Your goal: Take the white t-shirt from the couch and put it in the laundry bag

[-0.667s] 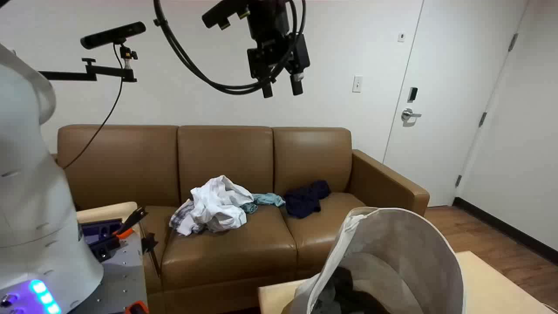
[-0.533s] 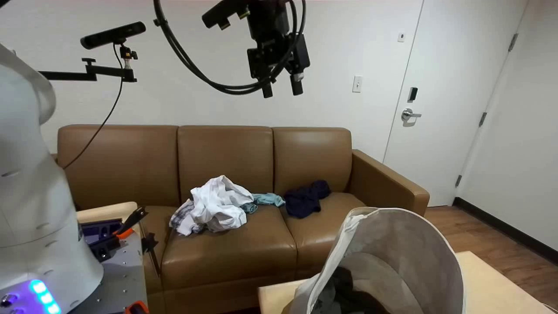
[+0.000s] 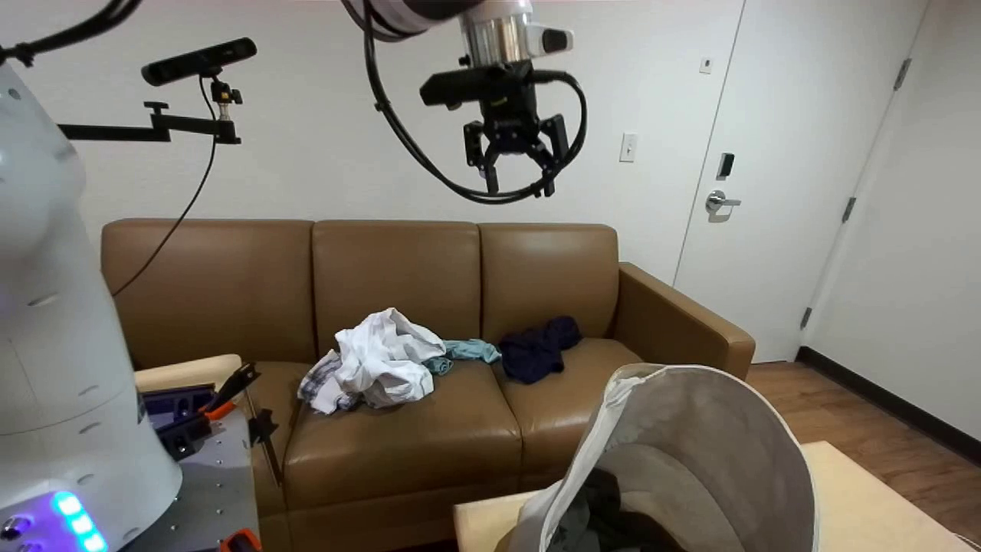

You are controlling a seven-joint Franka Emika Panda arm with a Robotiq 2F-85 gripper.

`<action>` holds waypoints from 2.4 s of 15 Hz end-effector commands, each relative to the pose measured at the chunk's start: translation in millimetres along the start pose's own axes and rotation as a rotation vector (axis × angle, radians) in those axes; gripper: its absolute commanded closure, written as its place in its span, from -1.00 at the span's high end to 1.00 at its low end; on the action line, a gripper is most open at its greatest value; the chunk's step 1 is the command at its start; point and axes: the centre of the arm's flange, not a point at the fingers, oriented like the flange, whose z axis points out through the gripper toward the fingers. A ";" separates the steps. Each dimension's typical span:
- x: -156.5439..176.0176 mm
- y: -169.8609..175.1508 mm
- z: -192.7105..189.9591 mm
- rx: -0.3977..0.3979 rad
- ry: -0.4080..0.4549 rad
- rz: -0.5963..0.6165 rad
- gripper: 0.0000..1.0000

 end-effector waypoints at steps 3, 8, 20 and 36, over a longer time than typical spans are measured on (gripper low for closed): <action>93.3 -52.0 102.0 0.224 0.039 -0.209 1.00; 97.5 -95.7 125.4 0.317 0.036 -0.285 1.00; 160.4 -246.3 246.0 0.709 -0.244 -0.579 1.00; 129.6 -393.9 406.0 0.833 -0.311 -0.869 1.00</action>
